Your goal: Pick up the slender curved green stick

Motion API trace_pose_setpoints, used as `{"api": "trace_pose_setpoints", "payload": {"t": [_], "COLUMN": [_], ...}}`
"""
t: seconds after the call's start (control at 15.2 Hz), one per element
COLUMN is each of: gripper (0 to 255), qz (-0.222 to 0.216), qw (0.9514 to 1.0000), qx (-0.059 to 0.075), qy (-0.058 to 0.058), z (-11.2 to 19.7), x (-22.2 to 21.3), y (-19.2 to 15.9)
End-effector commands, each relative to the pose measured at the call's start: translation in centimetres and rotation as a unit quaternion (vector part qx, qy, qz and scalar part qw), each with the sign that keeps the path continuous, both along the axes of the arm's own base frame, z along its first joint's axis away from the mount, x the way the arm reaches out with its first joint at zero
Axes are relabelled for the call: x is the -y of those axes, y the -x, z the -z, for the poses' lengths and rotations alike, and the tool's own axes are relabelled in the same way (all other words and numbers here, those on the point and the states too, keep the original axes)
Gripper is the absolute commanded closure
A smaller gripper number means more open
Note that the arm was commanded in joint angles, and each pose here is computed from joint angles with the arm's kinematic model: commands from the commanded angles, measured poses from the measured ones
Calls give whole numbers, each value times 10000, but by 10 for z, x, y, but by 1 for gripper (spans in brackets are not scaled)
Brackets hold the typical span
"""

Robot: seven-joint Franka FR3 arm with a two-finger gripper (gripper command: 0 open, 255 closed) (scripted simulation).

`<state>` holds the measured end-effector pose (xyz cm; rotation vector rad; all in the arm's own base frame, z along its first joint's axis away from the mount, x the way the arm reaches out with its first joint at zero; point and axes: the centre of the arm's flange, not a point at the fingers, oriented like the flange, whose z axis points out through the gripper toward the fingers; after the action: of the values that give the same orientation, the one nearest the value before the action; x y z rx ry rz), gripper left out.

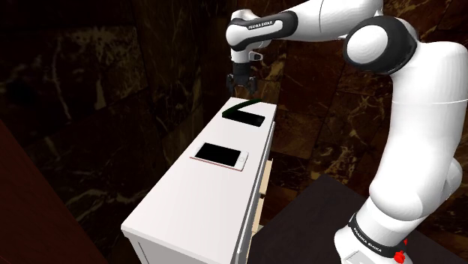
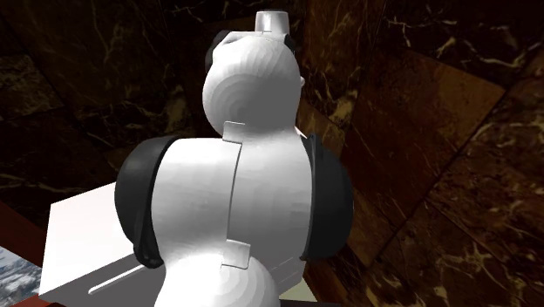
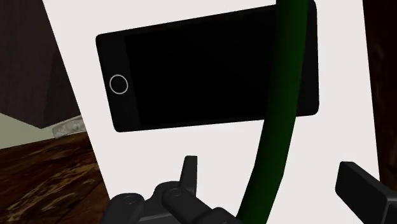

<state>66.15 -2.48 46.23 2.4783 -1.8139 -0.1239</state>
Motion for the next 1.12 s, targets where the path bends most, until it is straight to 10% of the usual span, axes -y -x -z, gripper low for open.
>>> {"api": "trace_pose_setpoints", "payload": {"t": [0.0, 0.59, 0.66, 1.06], "gripper": [0, 0, 255, 255], "qz": [336, 336, 336, 336], "qw": [9994, 9994, 9994, 9994], "qx": [15, 15, 15, 15], "qy": [26, 26, 26, 26], "z": [3, 43, 43, 43], "x": [12, 12, 12, 12], "y": [-14, -14, -14, -14]}}
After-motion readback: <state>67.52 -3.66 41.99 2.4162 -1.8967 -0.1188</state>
